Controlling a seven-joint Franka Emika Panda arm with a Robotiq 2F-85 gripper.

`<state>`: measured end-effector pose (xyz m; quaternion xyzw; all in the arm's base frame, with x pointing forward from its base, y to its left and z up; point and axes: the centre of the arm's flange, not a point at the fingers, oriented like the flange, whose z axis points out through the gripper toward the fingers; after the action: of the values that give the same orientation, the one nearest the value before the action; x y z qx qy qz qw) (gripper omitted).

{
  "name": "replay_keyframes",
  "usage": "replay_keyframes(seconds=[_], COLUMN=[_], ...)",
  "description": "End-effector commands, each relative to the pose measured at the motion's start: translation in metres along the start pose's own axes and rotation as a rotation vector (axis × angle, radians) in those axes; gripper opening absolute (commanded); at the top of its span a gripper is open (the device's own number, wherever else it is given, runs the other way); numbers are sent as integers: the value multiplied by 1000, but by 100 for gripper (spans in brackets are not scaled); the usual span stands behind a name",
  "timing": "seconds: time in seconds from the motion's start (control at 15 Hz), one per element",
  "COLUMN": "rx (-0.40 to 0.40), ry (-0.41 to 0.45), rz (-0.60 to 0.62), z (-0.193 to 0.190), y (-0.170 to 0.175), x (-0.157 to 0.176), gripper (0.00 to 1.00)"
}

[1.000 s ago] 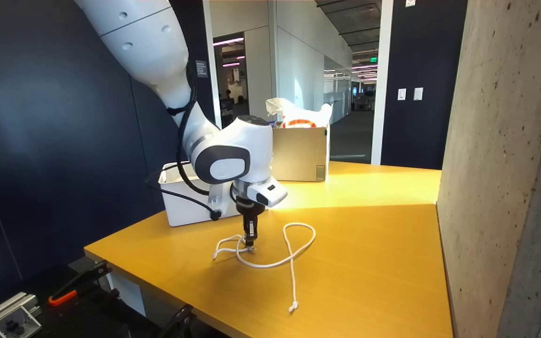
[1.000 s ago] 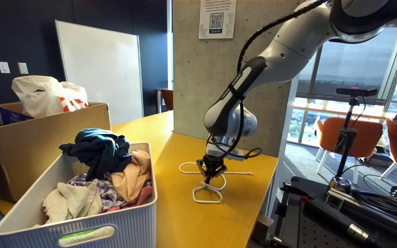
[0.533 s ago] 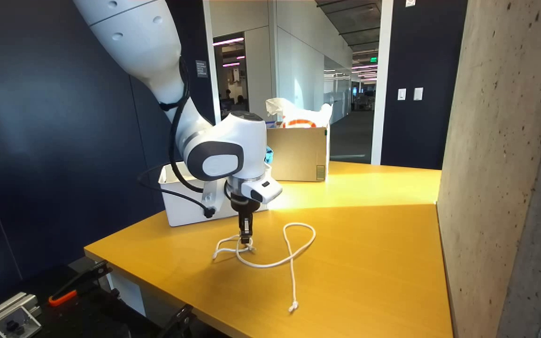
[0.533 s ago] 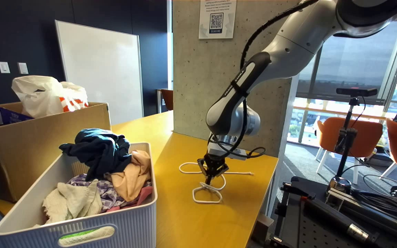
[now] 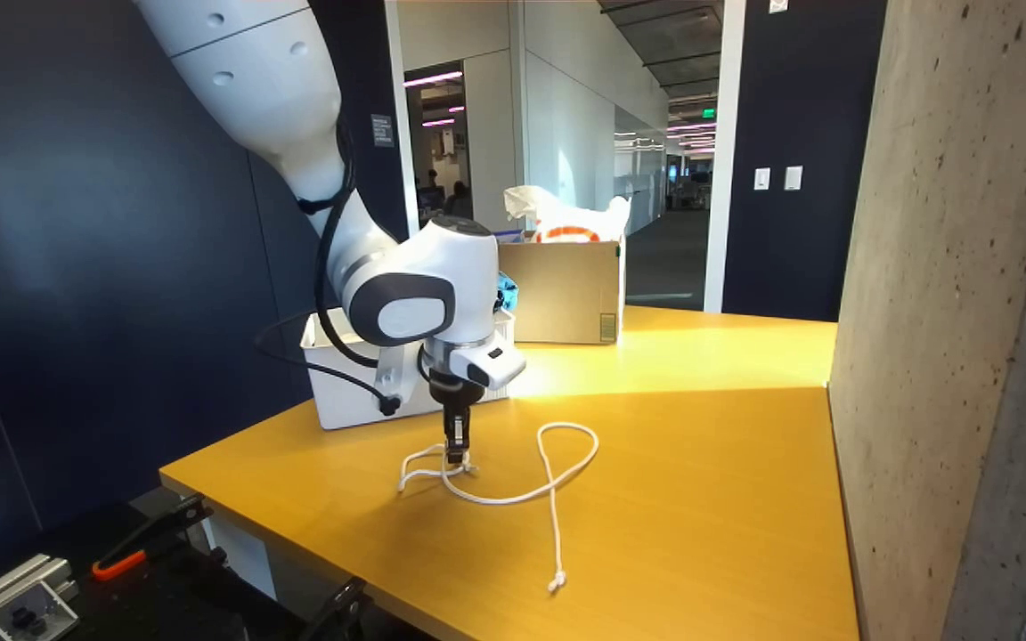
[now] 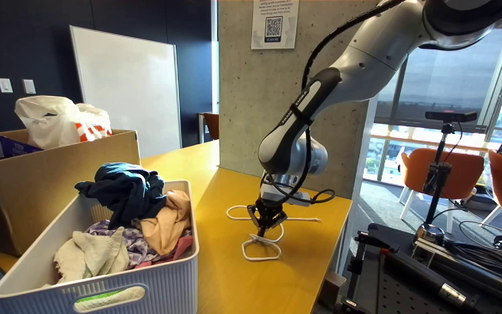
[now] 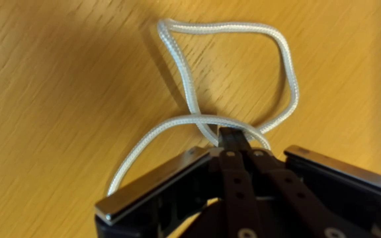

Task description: Unfold the white string

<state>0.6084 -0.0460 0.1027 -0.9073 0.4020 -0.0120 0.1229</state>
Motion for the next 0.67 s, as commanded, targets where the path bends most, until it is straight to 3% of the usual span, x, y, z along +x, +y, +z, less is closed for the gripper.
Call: replay_keyframes(seconds=[0.0,0.6], rx=[12,8], ry=[-18,-43], rz=[-9,-14], z=[5,16], y=[-3,-2], x=[4,18], gripper=[0,0])
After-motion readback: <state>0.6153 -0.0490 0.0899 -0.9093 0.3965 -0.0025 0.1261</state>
